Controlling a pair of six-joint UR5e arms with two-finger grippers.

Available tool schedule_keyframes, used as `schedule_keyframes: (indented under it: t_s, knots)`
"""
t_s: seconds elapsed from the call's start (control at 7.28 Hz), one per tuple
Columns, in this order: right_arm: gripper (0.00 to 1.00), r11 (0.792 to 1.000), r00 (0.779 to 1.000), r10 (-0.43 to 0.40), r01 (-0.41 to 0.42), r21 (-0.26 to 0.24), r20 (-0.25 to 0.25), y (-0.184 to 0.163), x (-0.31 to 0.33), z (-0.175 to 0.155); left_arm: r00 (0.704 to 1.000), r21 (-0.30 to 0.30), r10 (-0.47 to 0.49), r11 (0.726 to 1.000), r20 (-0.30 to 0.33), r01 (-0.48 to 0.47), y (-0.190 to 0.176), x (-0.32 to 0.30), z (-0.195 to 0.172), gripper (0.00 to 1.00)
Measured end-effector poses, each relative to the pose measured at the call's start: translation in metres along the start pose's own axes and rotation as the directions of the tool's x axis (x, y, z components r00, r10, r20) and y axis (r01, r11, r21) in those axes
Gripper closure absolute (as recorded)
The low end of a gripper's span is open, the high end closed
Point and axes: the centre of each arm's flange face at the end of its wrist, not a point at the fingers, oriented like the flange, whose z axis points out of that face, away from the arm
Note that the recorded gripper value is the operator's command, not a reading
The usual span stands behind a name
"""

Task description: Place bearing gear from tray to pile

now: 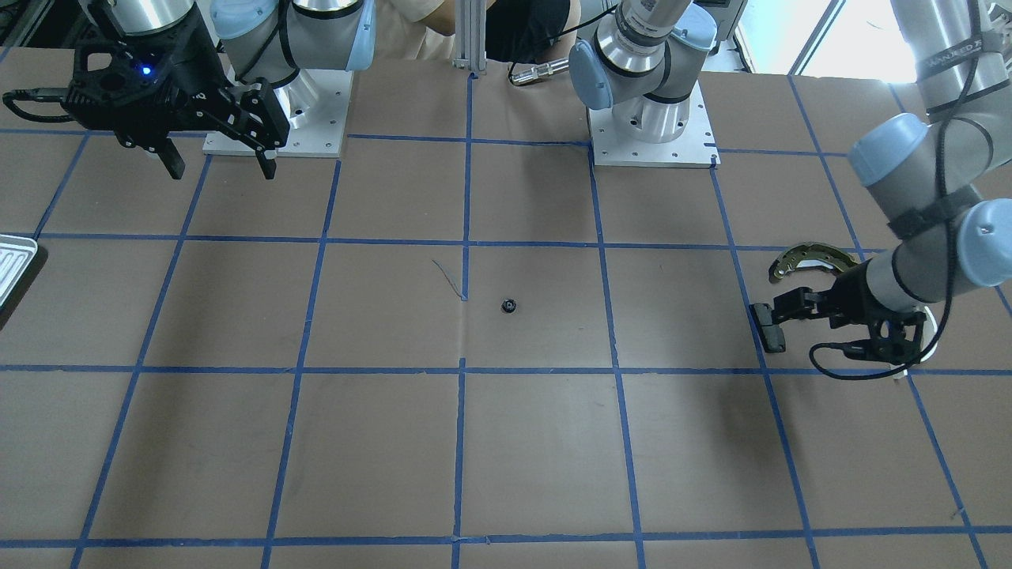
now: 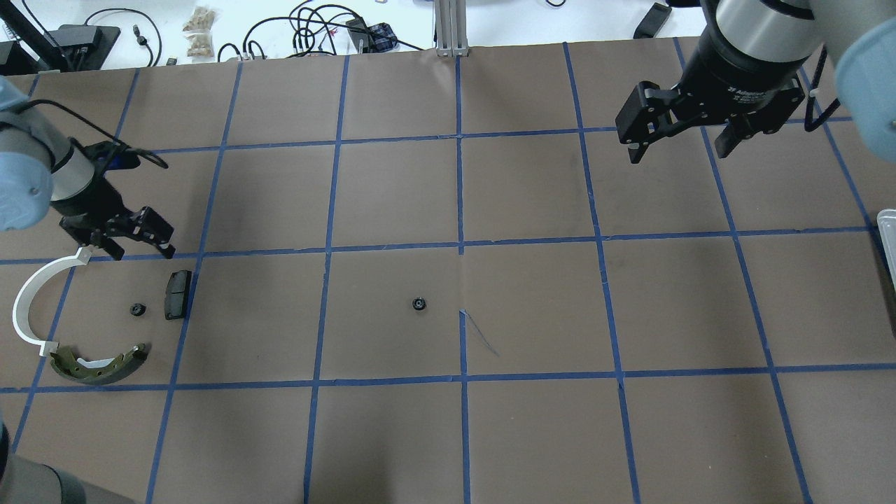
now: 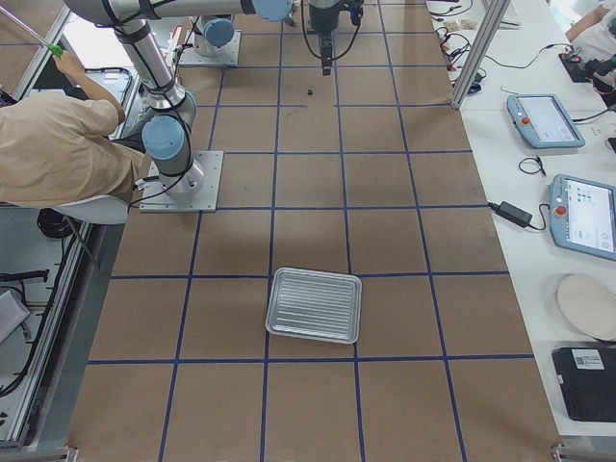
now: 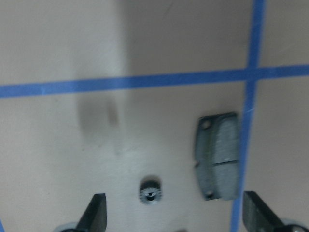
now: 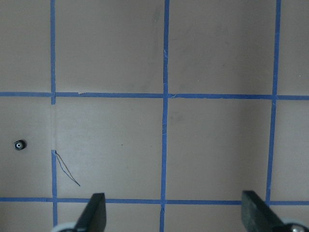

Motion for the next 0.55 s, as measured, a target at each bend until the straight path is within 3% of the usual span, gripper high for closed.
schedule_keyframes:
  t_s: [0.27, 0.55]
  knots:
    - [0.00, 0.998, 1.000, 0.006, -0.005, 0.063, -0.005, 0.002, 0.003, 0.010, 1.000, 0.025, 0.001, 1.000, -0.008, -0.001, -0.008, 0.121, -0.025, 0.00]
    - [0.00, 0.999, 1.000, 0.003, -0.003, 0.054, -0.007, 0.006, 0.004, 0.027, 1.000, 0.026, 0.012, 1.000, -0.003, -0.012, -0.001, 0.219, -0.021, 0.00]
